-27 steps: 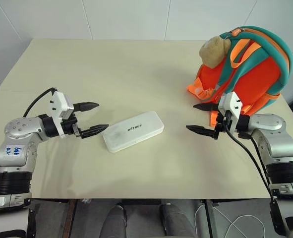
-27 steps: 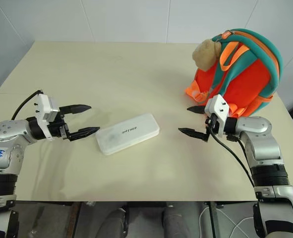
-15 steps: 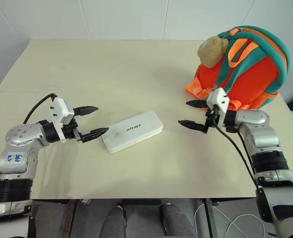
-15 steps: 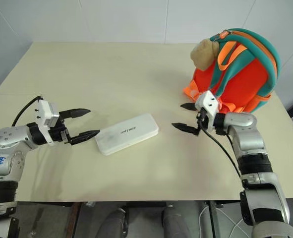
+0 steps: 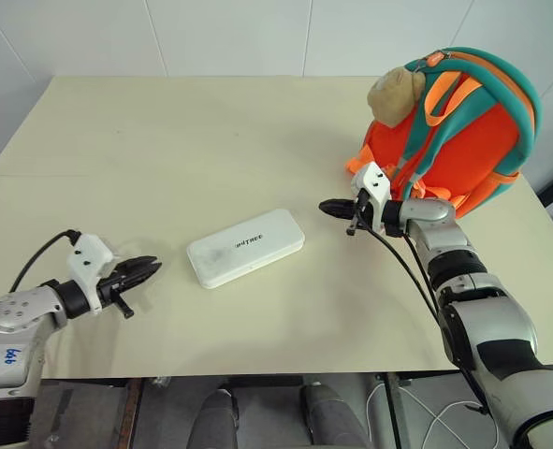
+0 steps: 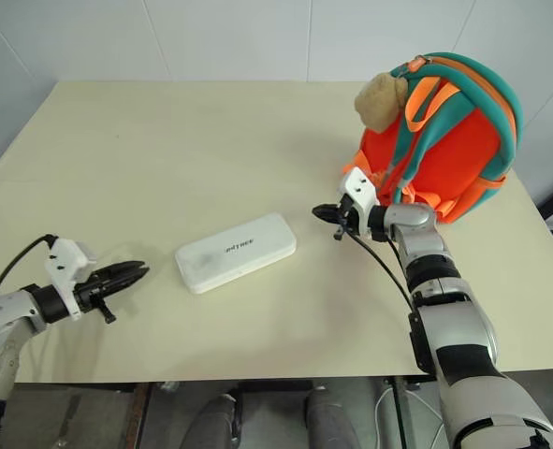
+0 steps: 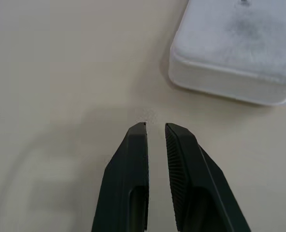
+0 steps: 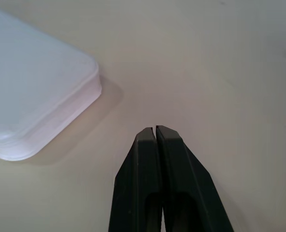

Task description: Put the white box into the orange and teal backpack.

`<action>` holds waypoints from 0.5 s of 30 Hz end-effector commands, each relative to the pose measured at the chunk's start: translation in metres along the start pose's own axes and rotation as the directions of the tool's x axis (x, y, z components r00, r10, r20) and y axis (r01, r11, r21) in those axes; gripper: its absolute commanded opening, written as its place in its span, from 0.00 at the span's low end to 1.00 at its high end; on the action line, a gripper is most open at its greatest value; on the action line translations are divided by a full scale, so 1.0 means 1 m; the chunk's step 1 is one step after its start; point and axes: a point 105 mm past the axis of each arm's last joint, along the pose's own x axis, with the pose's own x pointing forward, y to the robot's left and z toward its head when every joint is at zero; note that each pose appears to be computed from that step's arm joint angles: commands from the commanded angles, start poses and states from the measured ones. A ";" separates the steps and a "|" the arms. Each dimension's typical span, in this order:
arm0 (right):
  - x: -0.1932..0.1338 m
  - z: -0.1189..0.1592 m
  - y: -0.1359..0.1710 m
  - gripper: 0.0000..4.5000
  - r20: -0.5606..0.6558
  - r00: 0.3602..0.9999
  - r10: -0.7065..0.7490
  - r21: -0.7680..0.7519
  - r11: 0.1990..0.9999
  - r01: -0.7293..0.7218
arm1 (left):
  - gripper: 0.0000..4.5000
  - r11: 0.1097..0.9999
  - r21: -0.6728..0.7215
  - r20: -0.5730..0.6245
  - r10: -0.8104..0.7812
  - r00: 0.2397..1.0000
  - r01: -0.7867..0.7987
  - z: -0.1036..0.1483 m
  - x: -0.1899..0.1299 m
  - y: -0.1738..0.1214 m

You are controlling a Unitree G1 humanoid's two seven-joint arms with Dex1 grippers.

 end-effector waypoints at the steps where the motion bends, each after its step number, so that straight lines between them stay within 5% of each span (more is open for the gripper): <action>1: 0.008 0.002 0.003 0.00 0.019 1.000 -0.002 -0.012 1.000 0.003 | 0.16 0.998 0.042 0.008 -0.043 0.999 0.042 0.010 0.014 -0.014; 15: 0.005 0.001 0.048 0.00 0.120 0.971 0.209 -0.008 0.978 -0.210 | 0.16 0.995 0.022 0.096 -0.102 0.990 0.100 0.034 0.036 -0.024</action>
